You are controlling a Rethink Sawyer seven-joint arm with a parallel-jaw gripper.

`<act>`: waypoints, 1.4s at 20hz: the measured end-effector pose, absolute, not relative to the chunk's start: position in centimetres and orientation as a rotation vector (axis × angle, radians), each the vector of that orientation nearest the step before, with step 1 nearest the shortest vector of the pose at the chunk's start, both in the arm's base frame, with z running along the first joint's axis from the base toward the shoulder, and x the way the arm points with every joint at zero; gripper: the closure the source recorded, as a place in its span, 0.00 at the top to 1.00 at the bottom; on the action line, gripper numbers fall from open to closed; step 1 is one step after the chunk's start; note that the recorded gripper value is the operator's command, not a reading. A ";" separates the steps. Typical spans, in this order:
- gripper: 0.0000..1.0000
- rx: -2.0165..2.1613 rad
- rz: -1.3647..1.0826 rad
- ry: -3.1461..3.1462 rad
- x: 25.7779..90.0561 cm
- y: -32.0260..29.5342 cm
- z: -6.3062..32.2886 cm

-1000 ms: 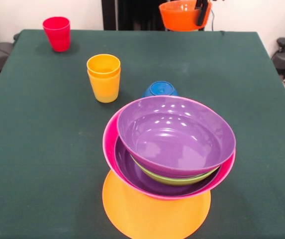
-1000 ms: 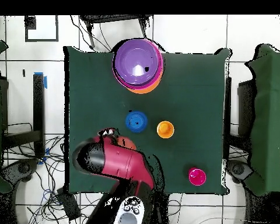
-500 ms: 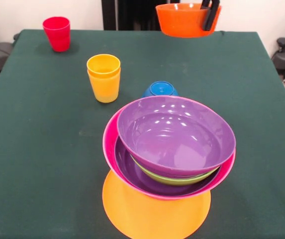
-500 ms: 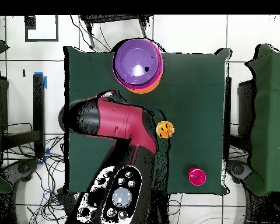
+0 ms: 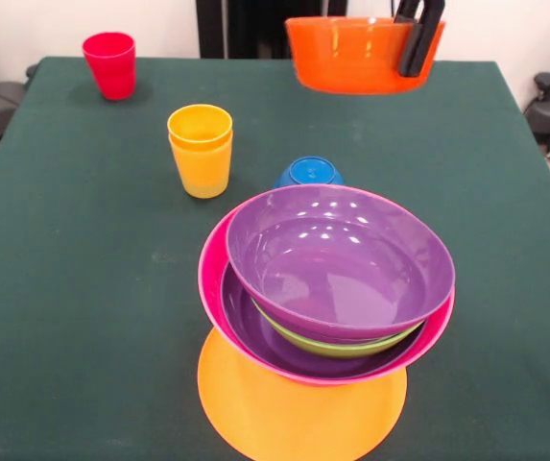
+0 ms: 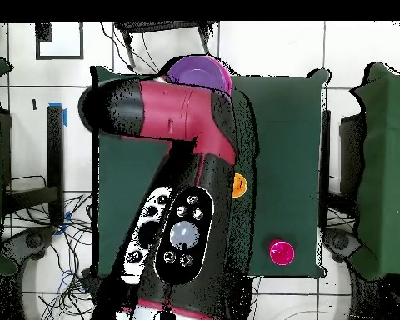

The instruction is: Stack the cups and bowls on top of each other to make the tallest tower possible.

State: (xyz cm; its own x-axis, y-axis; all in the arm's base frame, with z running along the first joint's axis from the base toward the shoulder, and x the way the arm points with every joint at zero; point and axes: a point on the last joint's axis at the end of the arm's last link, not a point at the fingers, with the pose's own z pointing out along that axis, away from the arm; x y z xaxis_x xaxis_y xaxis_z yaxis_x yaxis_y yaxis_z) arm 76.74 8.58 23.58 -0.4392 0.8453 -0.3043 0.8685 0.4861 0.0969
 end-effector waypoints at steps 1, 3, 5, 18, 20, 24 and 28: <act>0.00 1.442 -0.095 2.411 77.9 8.1 23.6; 0.00 1.435 -0.081 2.392 79.7 7.2 23.6; 0.00 1.430 -0.072 2.379 80.9 6.5 23.3; 0.00 1.429 -0.050 2.406 83.6 6.0 18.2; 0.00 1.430 -0.047 2.421 83.5 6.5 17.2; 0.00 1.427 -0.047 2.440 83.3 7.2 16.2; 0.00 1.427 -0.045 2.451 83.2 7.5 15.4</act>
State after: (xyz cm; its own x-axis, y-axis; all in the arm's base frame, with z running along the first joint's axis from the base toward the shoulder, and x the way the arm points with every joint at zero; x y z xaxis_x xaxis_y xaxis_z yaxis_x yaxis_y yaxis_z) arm 83.19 7.52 15.44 -0.4593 0.8447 -0.2748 0.8542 0.5049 0.1242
